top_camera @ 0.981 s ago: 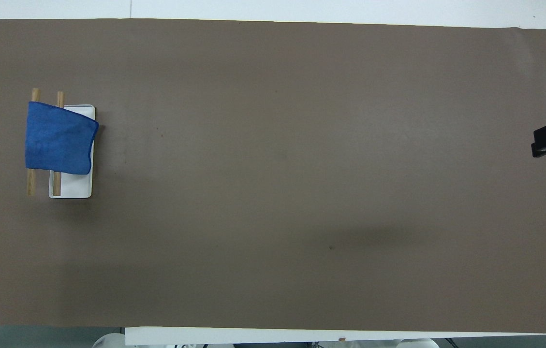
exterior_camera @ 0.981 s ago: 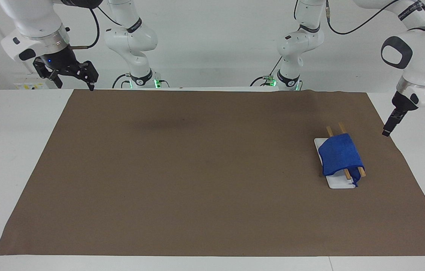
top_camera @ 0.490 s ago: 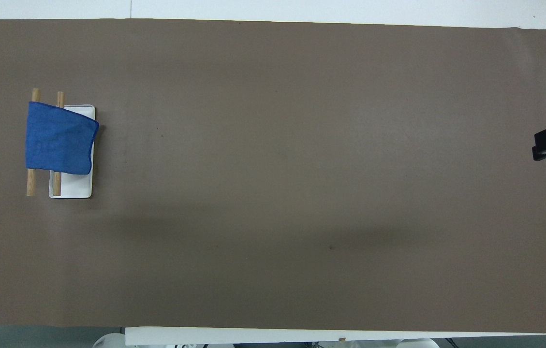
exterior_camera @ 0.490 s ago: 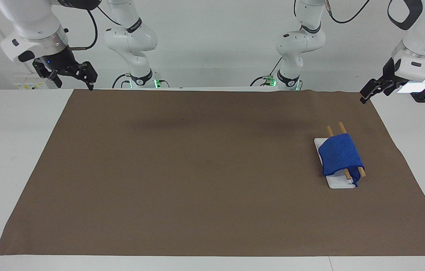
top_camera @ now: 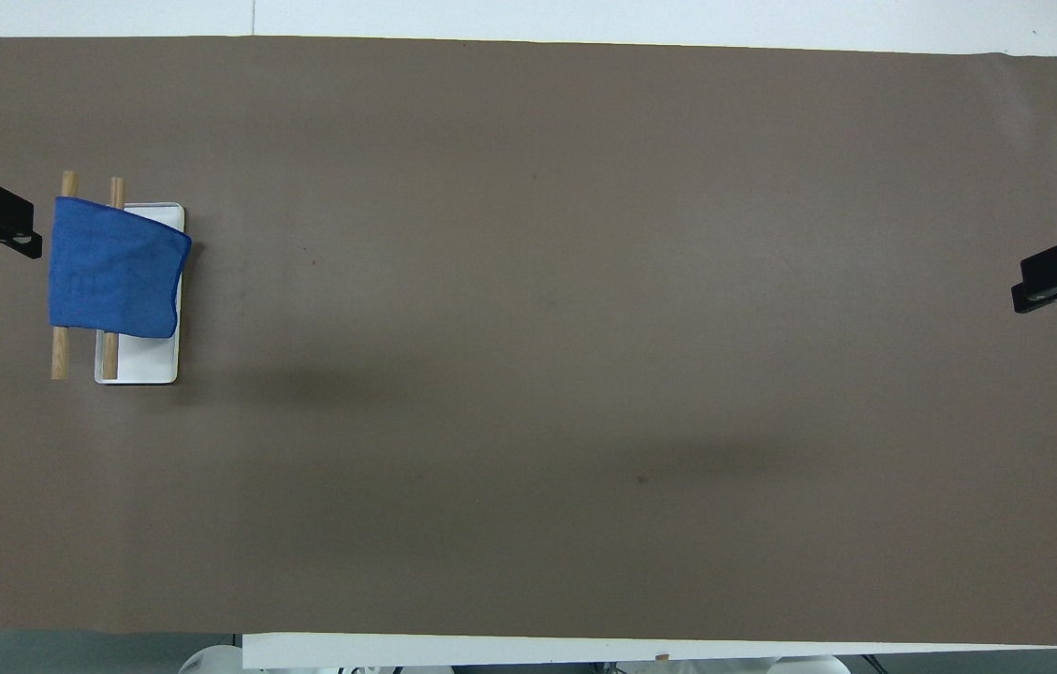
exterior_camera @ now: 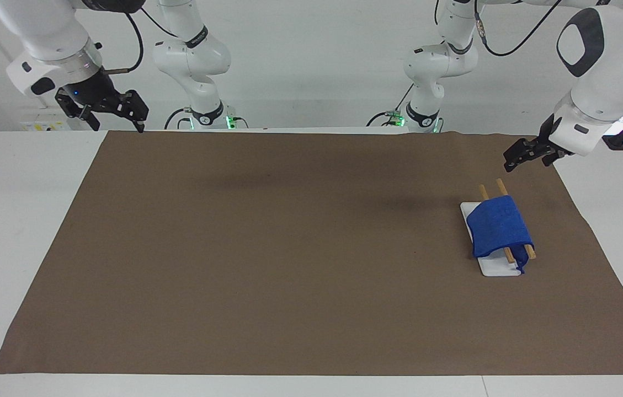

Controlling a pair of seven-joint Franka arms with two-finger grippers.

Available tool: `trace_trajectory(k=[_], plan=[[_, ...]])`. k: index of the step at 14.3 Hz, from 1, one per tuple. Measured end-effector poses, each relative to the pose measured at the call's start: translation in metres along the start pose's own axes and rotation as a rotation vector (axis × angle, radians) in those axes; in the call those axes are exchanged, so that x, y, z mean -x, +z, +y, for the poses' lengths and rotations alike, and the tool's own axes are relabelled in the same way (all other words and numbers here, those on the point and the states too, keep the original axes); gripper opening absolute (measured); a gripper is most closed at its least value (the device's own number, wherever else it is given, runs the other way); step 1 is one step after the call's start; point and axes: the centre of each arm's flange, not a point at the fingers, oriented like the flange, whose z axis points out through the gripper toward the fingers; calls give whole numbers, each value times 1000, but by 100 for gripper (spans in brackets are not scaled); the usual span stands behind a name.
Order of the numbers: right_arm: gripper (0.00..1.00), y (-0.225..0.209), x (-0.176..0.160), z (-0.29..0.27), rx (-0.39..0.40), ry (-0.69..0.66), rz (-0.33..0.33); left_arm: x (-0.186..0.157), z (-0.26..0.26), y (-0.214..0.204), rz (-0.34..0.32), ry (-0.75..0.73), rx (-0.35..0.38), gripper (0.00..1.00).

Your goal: Right arm passes towel to left arm to hang

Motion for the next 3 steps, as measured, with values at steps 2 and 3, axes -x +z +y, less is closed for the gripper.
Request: trace_trajectory(k=[2,3], plan=[[100,0,0,0,0,0,0,1,0,-6,10,11,1,100],[100,0,0,0,0,0,-1,1,0,-8,15,23,1,100]])
